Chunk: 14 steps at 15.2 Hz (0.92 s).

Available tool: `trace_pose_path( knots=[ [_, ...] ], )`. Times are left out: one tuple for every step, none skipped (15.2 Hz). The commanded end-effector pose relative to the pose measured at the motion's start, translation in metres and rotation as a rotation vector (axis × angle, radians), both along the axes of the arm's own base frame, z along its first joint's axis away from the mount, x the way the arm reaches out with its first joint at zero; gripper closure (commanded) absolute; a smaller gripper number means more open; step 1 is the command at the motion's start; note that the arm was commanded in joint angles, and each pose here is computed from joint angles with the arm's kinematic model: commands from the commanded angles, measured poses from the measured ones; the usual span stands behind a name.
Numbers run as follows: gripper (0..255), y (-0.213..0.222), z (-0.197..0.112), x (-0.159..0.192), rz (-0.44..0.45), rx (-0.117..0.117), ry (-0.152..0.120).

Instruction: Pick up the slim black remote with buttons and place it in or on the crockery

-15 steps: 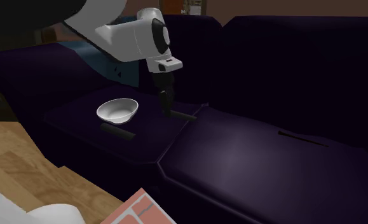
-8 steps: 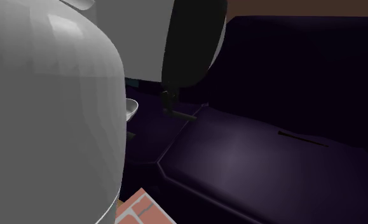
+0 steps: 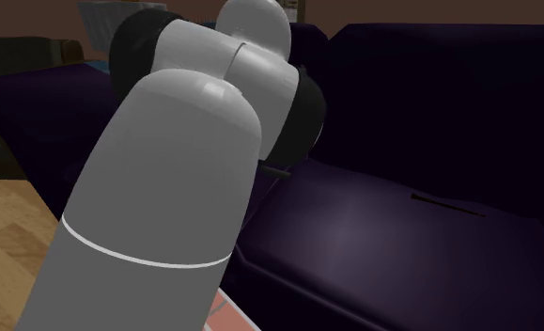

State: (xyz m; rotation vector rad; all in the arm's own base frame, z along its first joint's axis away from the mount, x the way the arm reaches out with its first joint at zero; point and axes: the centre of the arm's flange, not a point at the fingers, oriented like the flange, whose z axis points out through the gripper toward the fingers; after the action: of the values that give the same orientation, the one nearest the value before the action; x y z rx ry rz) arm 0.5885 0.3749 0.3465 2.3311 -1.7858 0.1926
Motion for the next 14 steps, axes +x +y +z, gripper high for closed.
trace_pose_path(
  knots=[
    [0,0.0,-0.01,0.004,-0.008,-0.002,-0.002],
    [0,-0.002,-0.015,0.004,-0.008,-0.002,-0.002],
    [0,-0.003,-0.02,0.004,-0.008,-0.002,-0.002],
    [0,-0.004,-0.026,0.004,-0.008,-0.002,-0.002],
    [0,-0.005,-0.031,0.004,-0.008,-0.002,-0.002],
    [0,-0.007,-0.039,0.004,-0.008,-0.002,-0.002],
    [0,-0.007,-0.039,0.004,-0.008,-0.002,-0.002],
    [0,-0.007,-0.039,0.004,-0.008,-0.001,-0.002],
    [0,-0.007,-0.039,0.004,-0.008,-0.001,-0.002],
    [0,-0.007,-0.039,0.004,-0.008,-0.001,-0.002],
    [0,-0.007,-0.039,0.004,-0.008,-0.001,-0.002],
    [0,-0.007,-0.039,0.004,-0.008,-0.002,-0.002],
    [0,-0.007,-0.039,0.004,-0.008,-0.002,-0.002],
    [0,-0.007,-0.039,0.004,-0.008,-0.002,-0.002]
  ],
)
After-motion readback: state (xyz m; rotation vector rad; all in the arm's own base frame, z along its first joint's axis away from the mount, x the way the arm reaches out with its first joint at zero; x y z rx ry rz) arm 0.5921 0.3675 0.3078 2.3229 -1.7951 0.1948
